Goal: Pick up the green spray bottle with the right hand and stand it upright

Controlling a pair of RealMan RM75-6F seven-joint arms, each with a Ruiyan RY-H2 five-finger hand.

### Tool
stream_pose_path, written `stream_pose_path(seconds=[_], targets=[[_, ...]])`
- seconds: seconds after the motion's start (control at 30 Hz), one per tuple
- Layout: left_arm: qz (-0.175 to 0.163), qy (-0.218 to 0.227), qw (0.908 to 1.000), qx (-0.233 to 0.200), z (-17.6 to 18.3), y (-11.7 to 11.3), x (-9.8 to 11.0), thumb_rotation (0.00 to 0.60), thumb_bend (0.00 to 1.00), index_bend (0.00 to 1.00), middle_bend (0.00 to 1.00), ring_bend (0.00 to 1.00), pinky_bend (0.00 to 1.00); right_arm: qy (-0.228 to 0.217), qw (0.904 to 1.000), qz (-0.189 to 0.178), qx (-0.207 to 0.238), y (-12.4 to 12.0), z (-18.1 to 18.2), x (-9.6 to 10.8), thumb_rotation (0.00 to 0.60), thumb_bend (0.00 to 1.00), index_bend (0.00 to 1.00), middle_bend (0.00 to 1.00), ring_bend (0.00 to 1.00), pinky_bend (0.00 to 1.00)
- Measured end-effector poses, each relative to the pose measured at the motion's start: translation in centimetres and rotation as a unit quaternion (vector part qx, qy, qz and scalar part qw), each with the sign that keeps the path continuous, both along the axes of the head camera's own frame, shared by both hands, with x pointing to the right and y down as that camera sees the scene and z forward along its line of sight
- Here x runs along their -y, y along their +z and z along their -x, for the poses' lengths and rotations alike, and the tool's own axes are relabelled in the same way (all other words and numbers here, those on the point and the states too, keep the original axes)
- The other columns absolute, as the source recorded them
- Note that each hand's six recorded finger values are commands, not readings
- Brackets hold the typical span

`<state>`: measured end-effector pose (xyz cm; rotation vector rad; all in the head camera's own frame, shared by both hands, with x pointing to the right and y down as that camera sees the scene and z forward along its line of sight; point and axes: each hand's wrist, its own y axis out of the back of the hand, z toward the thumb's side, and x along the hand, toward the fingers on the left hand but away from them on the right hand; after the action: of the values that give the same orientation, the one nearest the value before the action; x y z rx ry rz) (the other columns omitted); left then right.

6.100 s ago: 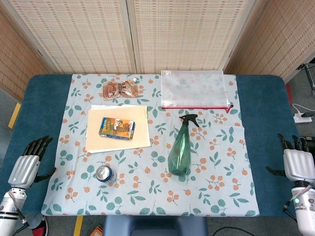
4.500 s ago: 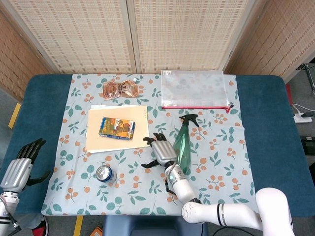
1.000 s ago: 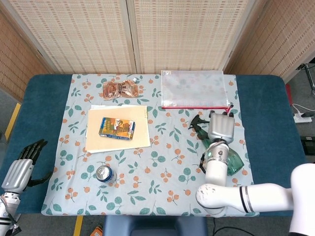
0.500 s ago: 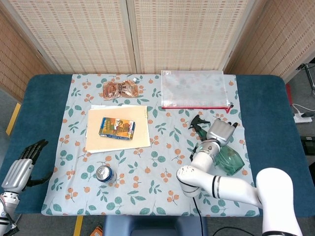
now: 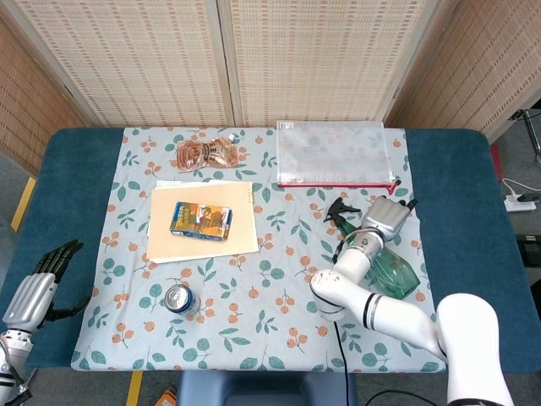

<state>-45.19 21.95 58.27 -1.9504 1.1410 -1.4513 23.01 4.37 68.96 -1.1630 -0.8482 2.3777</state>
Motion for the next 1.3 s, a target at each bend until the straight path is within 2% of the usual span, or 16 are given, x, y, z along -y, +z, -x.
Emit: stream_pose_path(seconds=[0.2,0.43,0.6,0.83,1.07,1.3], targets=[[0.001,0.000,1.0000,0.002,0.0,0.1,0.0,0.600,0.25,0.00,0.00,0.00,0.00,-0.038,0.9989,0.023,-0.017,1.7,-0.5,-0.1,0.600,0.00,0.23,0.38,0.10,0.00],[0.001,0.000,1.0000,0.003,0.0,0.1,0.0,0.600,0.25,0.00,0.00,0.00,0.00,-0.066,0.9973,0.032,-0.011,3.7,0.2,-0.8,0.600,0.00,0.21,0.37,0.08,0.00],[0.002,0.002,1.0000,0.003,0.0,0.1,0.1,0.600,0.25,0.00,0.00,0.00,0.00,-0.068,0.9974,0.022,0.008,3.9,1.7,-0.7,0.600,0.00,0.22,0.37,0.08,0.00],[0.002,0.001,1.0000,0.002,0.0,0.1,0.1,0.600,0.25,0.00,0.00,0.00,0.00,-0.070,0.9973,0.000,0.023,2.5,3.8,0.4,0.600,0.00,0.23,0.37,0.08,0.00],[0.001,0.002,1.0000,0.001,0.0,0.1,0.1,0.600,0.25,0.00,0.00,0.00,0.00,-0.059,0.9978,0.026,0.012,3.6,3.1,-1.0,0.600,0.00,0.23,0.37,0.08,0.00],[0.002,0.002,1.0000,0.000,0.0,0.1,0.1,0.600,0.25,0.00,0.00,0.00,0.00,-0.056,0.9978,0.033,0.011,4.7,3.0,-1.9,0.600,0.00,0.23,0.37,0.08,0.00]])
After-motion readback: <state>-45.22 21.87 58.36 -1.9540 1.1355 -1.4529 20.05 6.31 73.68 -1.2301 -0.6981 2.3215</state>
